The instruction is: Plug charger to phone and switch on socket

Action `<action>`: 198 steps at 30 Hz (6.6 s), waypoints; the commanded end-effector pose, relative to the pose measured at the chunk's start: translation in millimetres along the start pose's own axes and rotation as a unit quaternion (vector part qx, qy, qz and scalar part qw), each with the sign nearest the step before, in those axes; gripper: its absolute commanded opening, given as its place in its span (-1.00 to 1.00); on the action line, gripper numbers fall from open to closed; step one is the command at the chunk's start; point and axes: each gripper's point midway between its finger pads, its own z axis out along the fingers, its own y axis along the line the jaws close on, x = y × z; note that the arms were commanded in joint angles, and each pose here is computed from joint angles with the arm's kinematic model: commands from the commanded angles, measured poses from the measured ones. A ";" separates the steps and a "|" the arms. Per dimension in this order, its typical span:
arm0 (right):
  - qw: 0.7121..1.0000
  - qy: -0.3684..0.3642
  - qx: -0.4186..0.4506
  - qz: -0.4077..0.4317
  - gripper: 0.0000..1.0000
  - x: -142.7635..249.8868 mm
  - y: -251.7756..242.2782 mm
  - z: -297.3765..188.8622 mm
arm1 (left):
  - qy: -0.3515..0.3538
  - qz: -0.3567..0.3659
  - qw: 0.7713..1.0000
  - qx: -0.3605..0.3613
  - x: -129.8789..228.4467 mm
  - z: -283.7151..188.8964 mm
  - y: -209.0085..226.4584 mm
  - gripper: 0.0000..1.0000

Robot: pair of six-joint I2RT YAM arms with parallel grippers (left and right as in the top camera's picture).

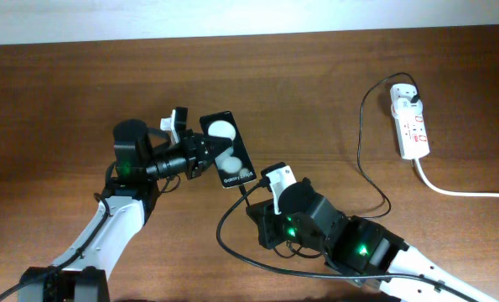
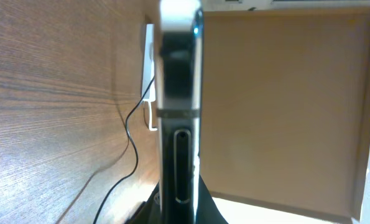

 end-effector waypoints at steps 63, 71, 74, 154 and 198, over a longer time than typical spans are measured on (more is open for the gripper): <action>0.984 -0.156 0.091 0.008 0.64 15.4 -63.3 -172.3 | 0.171 0.211 0.956 -0.111 -22.3 164.6 58.8 -1.00; 0.984 -0.156 0.091 0.007 0.73 15.5 -63.5 -172.1 | 0.134 0.139 0.941 -0.276 -36.3 149.9 145.9 -0.93; 0.984 -0.156 0.091 0.007 0.76 15.5 -63.5 -172.1 | 0.117 0.140 0.931 -0.317 -43.1 142.2 158.0 -0.80; 0.758 -0.254 0.575 0.173 -0.92 -134.3 -350.8 -233.6 | -0.492 0.391 0.691 -0.356 274.2 -354.0 -99.2 0.98; 0.786 -0.148 0.534 0.274 -0.92 -104.1 -382.1 -185.0 | -0.502 0.403 0.687 -0.339 17.9 -208.8 66.6 0.98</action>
